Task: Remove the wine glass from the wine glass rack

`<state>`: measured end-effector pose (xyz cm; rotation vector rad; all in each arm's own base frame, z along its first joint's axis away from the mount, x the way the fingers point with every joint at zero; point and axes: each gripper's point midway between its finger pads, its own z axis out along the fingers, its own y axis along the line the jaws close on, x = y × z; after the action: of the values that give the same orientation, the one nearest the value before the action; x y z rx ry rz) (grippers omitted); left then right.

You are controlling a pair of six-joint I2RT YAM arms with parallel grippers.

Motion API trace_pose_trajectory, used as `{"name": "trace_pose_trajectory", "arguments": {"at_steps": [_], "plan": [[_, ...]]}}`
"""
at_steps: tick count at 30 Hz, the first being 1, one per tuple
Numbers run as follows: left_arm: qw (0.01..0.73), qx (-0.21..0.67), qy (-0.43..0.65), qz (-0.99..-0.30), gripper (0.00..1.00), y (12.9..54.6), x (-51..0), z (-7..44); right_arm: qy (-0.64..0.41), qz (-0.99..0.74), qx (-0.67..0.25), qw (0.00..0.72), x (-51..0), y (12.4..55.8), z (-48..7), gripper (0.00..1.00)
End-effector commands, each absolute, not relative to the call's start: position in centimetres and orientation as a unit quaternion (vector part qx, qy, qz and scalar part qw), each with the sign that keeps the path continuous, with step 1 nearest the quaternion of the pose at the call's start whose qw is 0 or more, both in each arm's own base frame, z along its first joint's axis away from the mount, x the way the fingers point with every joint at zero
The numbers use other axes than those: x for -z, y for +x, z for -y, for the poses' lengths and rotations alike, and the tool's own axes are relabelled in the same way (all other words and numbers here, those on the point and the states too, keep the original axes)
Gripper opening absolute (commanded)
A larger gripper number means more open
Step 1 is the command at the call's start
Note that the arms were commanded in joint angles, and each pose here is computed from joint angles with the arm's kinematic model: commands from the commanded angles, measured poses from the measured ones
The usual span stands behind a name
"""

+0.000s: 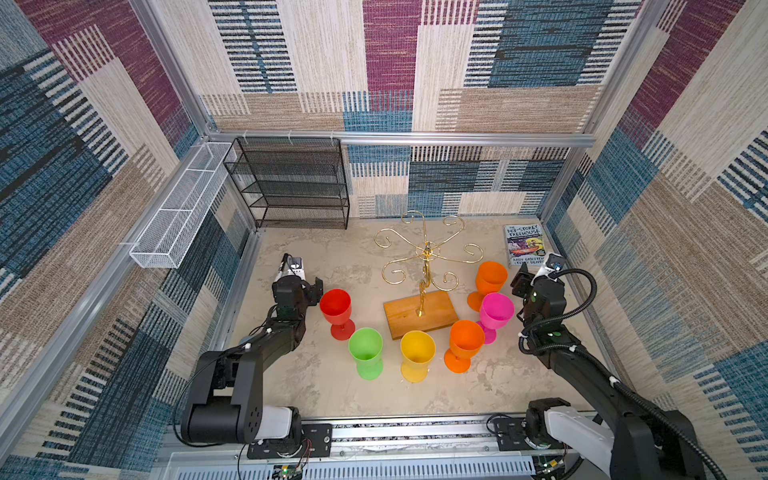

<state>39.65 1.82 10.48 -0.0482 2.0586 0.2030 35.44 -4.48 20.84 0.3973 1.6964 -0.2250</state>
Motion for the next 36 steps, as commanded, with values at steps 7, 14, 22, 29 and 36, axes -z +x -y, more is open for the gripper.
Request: {"name": "trace_pose_trajectory", "arguments": {"at_steps": [7, 14, 22, 29, 36], "plan": [[0.557, -0.049, -0.039, -0.828, 1.00, 40.4, -9.9, -2.3, 0.143, -0.705, 0.078, 0.690, -19.9, 35.6, 3.8, 0.72], [0.557, -0.048, -0.044, -0.828, 1.00, 40.3, -9.8, -2.5, 0.111, -0.721, 0.067, 0.680, -16.9, 37.4, 2.9, 0.71], [0.556, -0.048, -0.044, -0.828, 1.00, 40.3, -9.7, -2.5, 0.110, -0.715, 0.071, 0.687, -15.7, 37.4, 3.1, 0.72], [0.557, -0.047, -0.043, -0.828, 1.00, 40.3, -9.7, -2.4, 0.081, -0.719, 0.057, 0.688, -15.3, 37.7, 2.2, 0.71], [0.556, -0.048, -0.044, -0.828, 1.00, 40.3, -9.7, -2.5, 0.069, -0.728, 0.042, 0.681, -14.8, 38.3, 2.0, 0.72]]}}
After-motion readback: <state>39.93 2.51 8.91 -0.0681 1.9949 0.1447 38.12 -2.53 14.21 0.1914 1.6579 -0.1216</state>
